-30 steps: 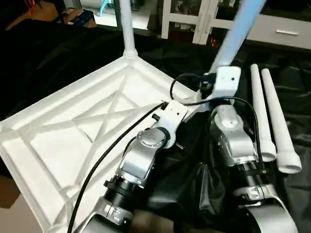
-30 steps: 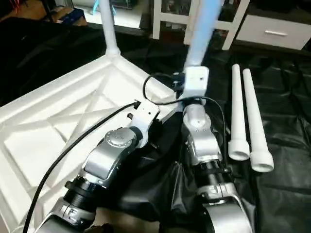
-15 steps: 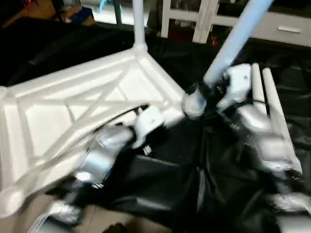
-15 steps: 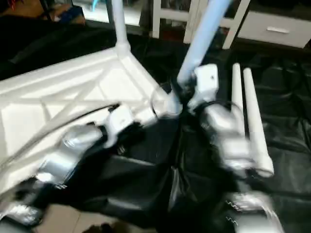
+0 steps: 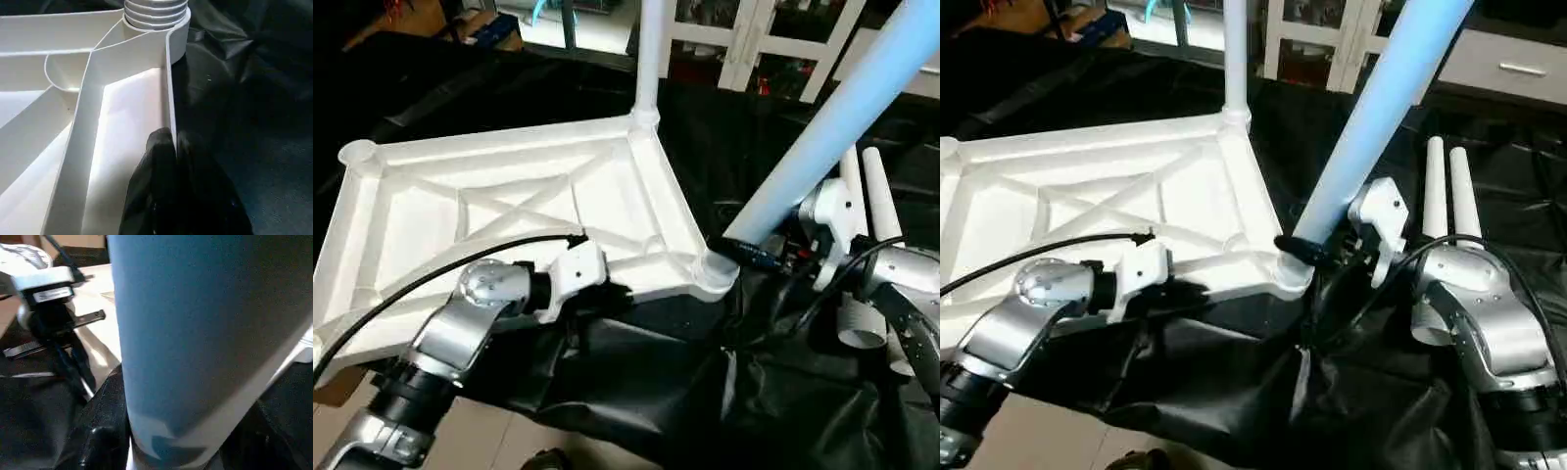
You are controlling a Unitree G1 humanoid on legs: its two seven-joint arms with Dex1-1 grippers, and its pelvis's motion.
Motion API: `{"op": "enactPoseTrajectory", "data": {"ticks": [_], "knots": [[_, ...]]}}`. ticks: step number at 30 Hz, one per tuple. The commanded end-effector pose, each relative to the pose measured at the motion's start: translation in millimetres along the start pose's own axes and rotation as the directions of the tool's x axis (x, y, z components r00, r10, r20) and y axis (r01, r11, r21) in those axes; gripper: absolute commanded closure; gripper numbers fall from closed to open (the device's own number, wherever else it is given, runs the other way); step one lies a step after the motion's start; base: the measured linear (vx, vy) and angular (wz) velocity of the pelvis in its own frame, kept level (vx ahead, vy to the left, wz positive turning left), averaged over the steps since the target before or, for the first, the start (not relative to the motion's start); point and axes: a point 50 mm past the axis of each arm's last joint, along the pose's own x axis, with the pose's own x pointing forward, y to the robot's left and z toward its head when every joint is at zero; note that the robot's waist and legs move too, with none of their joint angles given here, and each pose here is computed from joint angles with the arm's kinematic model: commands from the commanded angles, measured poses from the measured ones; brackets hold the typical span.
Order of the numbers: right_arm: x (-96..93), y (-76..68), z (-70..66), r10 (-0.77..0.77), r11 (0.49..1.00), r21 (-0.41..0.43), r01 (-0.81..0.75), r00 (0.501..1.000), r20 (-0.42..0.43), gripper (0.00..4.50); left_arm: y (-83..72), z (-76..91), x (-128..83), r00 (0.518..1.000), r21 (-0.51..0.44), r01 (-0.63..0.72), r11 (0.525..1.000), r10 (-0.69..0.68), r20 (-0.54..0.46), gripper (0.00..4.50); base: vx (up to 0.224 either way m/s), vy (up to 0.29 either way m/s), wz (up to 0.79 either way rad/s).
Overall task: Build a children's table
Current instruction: Insert table leg to table base
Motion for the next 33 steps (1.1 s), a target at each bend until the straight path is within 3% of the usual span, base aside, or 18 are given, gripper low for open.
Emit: {"op": "enactPoseTrajectory", "data": {"ticks": [1,4,7,11,19,29,31,33], "knots": [[-26.0,7.0,-74.6,0.012,0.963,0.257,0.084,0.937,-0.349,2.72,4.1,10.5,-15,0.999,0.033,0.01,0.999,-0.011,0.053,4.5,0.0,0.0,0.0],[-29.2,3.4,-73.3,0.037,0.956,0.285,0.069,0.936,-0.349,2.72,6.5,12.2,-16,0.998,0.032,0.008,0.999,-0.01,0.06,4.5,0.0,0.0,0.0],[-28.7,-4.1,-78.0,0.003,0.963,0.251,0.1,0.924,-0.381,2.72,8.2,11.0,-17,0.999,0.028,0.003,1.0,-0.004,0.053,4.5,0.0,0.0,0.0],[-12.5,-12.8,-72.0,-0.064,0.972,0.19,0.137,0.934,-0.35,2.72,8.1,9.6,-13,1.0,0.047,-0.007,0.999,0.006,0.026,4.5,0.0,0.0,0.0],[-3.7,-6.8,-63.7,-0.063,0.982,0.151,0.113,0.951,-0.303,2.72,8.0,10.2,-11,0.999,0.067,-0.046,0.997,0.045,0.027,4.5,-0.019,-0.004,-0.01],[0.3,-9.9,-54.3,-0.116,0.981,0.126,0.148,0.966,-0.233,2.72,6.4,12.0,-7,0.998,0.073,-0.051,0.996,0.049,0.038,4.5,0.0,0.0,0.0],[0.9,-10.4,-52.9,-0.113,0.982,0.124,0.144,0.967,-0.227,2.16,6.6,12.3,-7,0.998,0.074,-0.051,0.996,0.048,0.04,4.5,0.0,0.0,0.0],[2.1,-13.0,-50.5,-0.13,0.983,0.094,0.155,0.964,-0.23,2.16,6.1,12.3,-7,0.998,0.075,-0.051,0.996,0.048,0.04,4.5,0.0,0.0,0.0]]}}
